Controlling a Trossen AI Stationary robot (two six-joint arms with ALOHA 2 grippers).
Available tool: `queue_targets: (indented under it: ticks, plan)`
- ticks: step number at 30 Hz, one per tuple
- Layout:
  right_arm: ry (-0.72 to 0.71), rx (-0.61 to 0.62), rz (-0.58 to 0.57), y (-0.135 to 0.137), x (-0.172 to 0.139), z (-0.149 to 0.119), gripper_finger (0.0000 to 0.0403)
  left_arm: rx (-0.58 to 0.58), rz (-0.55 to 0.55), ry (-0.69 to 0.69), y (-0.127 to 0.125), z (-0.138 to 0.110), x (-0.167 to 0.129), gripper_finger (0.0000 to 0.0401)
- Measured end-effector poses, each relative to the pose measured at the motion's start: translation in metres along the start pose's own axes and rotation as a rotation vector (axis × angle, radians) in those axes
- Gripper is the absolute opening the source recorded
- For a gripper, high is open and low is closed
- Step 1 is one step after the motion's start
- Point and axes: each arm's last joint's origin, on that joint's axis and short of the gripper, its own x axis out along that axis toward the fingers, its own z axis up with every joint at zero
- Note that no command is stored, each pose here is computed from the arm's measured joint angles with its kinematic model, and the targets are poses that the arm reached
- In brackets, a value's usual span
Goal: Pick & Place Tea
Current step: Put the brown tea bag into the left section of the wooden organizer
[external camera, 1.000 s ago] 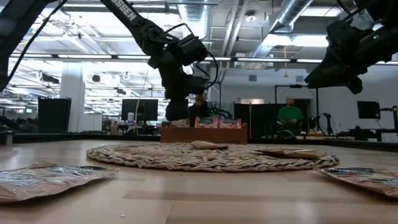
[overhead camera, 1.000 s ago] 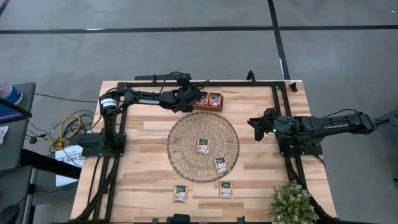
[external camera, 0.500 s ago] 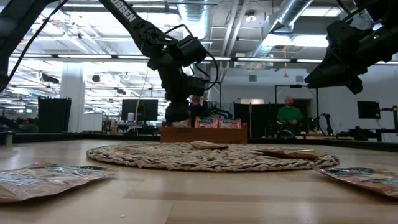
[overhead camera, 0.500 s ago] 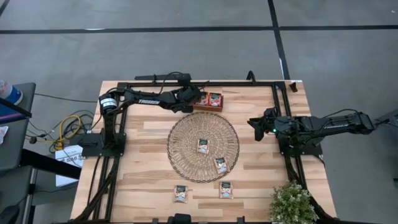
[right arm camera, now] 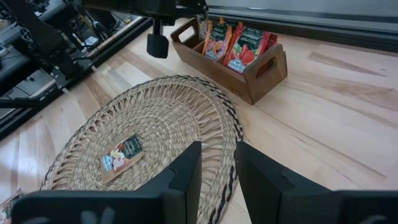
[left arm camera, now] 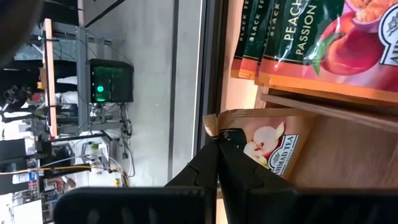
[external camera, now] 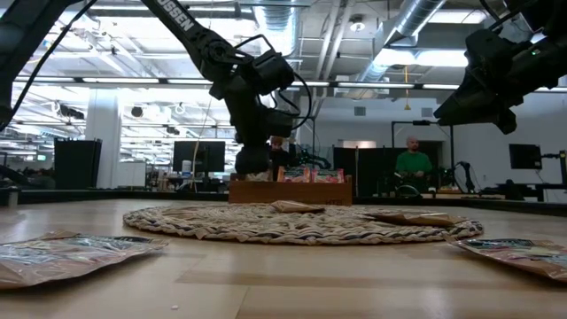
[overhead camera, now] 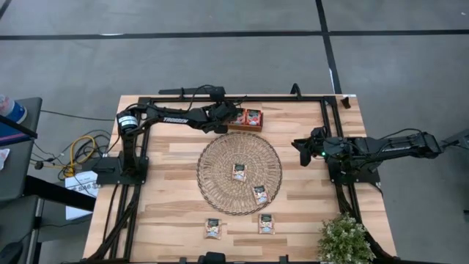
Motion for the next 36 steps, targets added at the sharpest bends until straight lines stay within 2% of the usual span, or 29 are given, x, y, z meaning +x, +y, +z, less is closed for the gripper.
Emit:
queue_targets:
  ticks: [13,27,32,36]
  plan:
    - [0.000,0.001,0.000,0.000,0.000,0.000,0.0093,0.003,0.002,0.002,0.000,0.000,-0.001,0.0009]
    - [0.000,0.001,0.000,0.000,0.000,0.000,0.0093,0.010,0.011,0.019,-0.001,-0.001,-0.001,0.0106]
    - [0.000,0.001,0.001,0.000,0.000,0.000,0.0093,0.053,0.142,0.103,0.005,0.001,-0.004,0.0120]
    - [0.001,0.040,0.002,0.000,0.000,0.000,0.0093,0.021,0.250,0.117,0.024,0.011,-0.026,0.0119]
